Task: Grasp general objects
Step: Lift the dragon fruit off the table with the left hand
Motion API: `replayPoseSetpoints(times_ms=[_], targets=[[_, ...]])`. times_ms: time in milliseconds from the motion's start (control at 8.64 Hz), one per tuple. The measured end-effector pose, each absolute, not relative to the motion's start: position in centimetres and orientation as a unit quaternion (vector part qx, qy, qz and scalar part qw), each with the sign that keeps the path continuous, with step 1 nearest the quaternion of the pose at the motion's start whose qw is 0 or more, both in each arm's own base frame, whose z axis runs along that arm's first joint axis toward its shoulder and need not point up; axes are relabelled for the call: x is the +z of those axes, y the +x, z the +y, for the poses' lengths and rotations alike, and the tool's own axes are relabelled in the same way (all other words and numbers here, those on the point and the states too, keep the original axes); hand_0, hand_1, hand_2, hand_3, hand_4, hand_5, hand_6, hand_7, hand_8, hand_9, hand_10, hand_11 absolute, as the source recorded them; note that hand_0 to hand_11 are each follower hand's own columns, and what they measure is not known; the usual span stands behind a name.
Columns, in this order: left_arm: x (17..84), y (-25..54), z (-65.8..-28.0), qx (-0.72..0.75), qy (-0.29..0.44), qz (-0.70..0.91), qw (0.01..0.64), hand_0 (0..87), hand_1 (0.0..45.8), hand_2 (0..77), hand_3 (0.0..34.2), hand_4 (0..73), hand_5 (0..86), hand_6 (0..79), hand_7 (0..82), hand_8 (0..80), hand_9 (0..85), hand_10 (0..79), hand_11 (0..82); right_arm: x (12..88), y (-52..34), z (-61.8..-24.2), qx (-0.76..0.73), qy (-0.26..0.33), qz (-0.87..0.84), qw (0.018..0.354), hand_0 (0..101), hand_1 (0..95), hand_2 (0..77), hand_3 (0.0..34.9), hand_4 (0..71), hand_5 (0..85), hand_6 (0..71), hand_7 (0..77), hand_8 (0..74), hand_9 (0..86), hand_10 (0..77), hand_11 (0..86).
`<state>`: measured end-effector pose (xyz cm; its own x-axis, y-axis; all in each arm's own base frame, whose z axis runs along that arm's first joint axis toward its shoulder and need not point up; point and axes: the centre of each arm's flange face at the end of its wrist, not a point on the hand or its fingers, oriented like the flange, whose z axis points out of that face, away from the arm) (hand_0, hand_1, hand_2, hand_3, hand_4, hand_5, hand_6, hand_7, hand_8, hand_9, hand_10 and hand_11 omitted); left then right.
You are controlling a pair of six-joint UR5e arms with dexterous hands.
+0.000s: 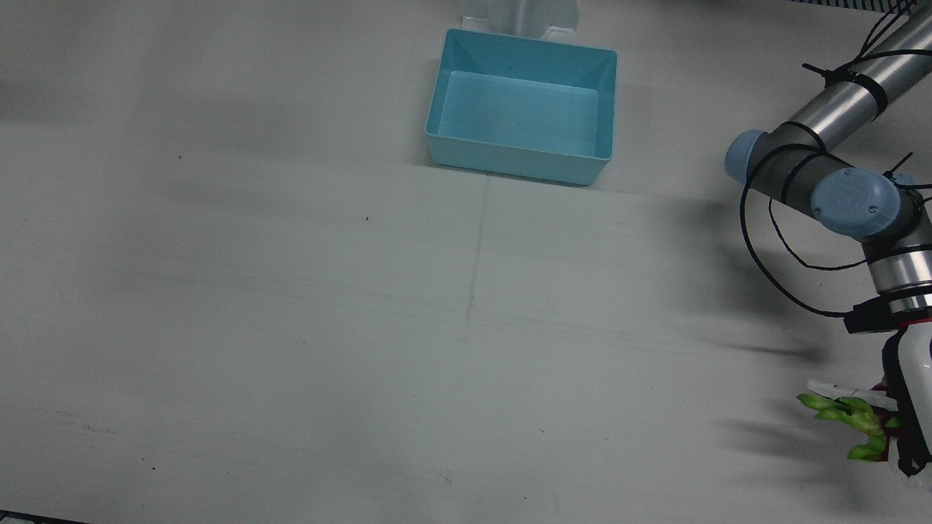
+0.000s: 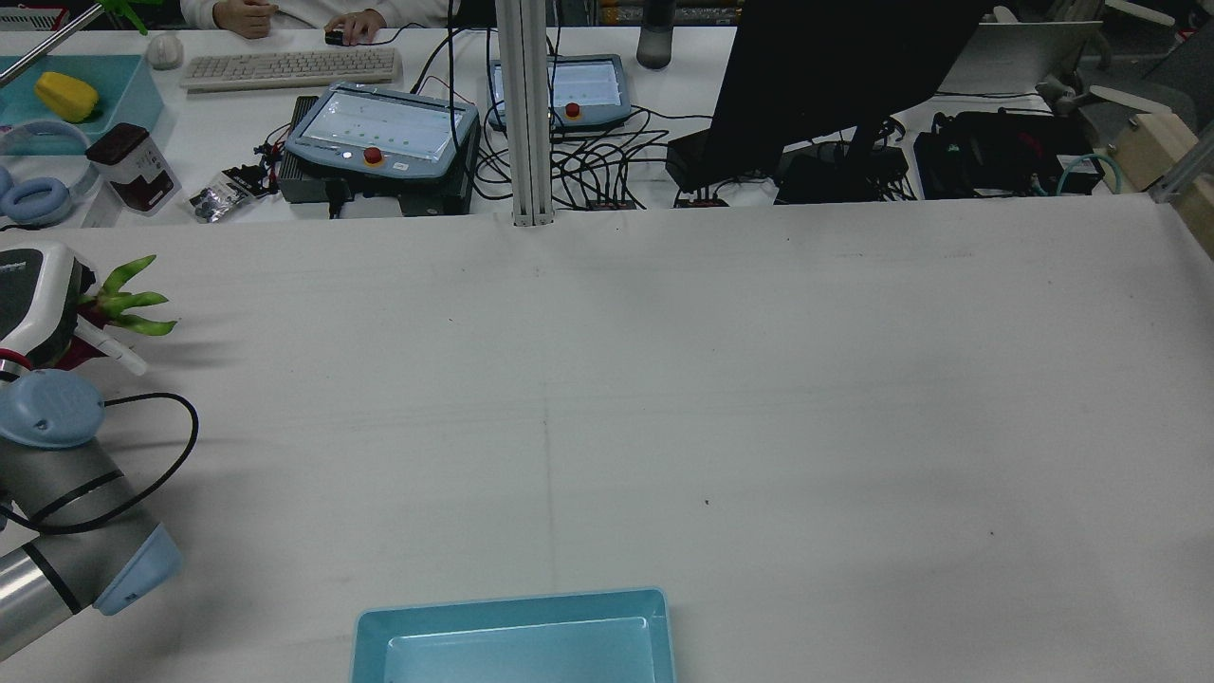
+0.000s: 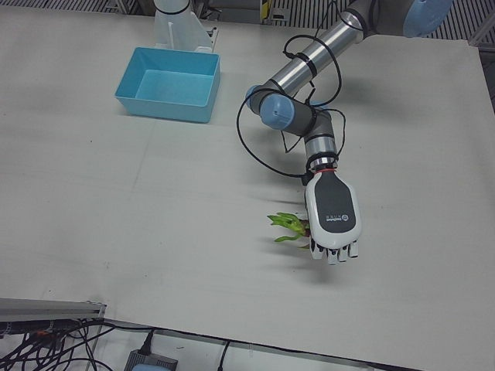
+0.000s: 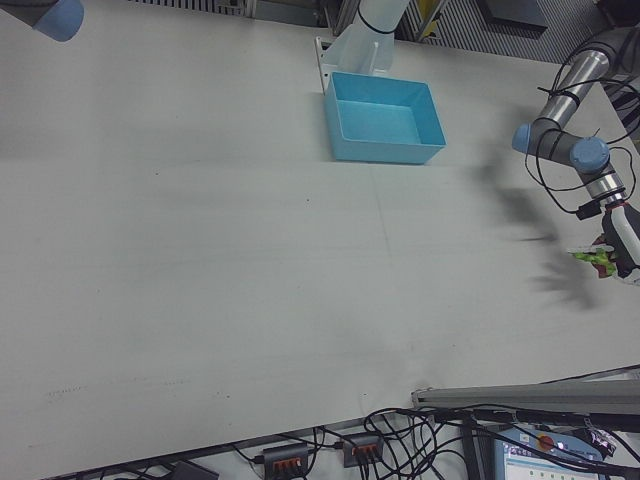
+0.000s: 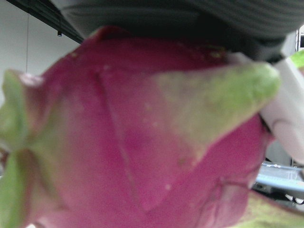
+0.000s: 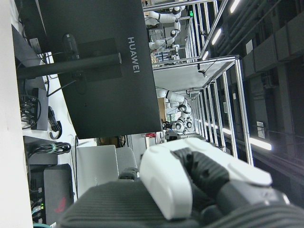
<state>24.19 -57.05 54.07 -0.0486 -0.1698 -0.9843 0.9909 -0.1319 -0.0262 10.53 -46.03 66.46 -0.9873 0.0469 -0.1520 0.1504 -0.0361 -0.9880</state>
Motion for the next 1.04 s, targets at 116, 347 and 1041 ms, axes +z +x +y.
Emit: replayPoseSetpoints(times_ms=[116,347,1041], targets=[[51.9,23.6,-56.8,-0.589,0.471,0.448,0.480,40.0,0.0,0.0,0.0,52.4,75.3,61.6,55.1,54.5,61.6,34.9,74.7,66.5,10.5,-46.0,-0.716,0.071,0.693,0.036,0,94.9,77.4,0.0,0.0,0.0,0.0,0.0,0.0,0.5,0.0,0.5],[49.2,23.2,-56.4,-0.614,0.438,0.498,0.428,38.6,0.0,0.0,0.0,43.1,60.0,62.2,55.1,54.5,61.6,34.9,75.3,66.5,10.5,-46.0,-0.716,0.071,0.693,0.036,0,94.9,77.4,0.0,0.0,0.0,0.0,0.0,0.0,0.5,0.0,0.5],[41.7,21.7,-58.9,-0.574,0.308,0.686,0.323,38.1,0.0,0.0,0.0,42.5,60.0,62.2,55.1,54.5,62.2,37.6,71.4,66.5,10.5,-46.0,-0.716,0.071,0.693,0.036,0,94.9,77.4,0.0,0.0,0.0,0.0,0.0,0.0,0.5,0.0,0.0]])
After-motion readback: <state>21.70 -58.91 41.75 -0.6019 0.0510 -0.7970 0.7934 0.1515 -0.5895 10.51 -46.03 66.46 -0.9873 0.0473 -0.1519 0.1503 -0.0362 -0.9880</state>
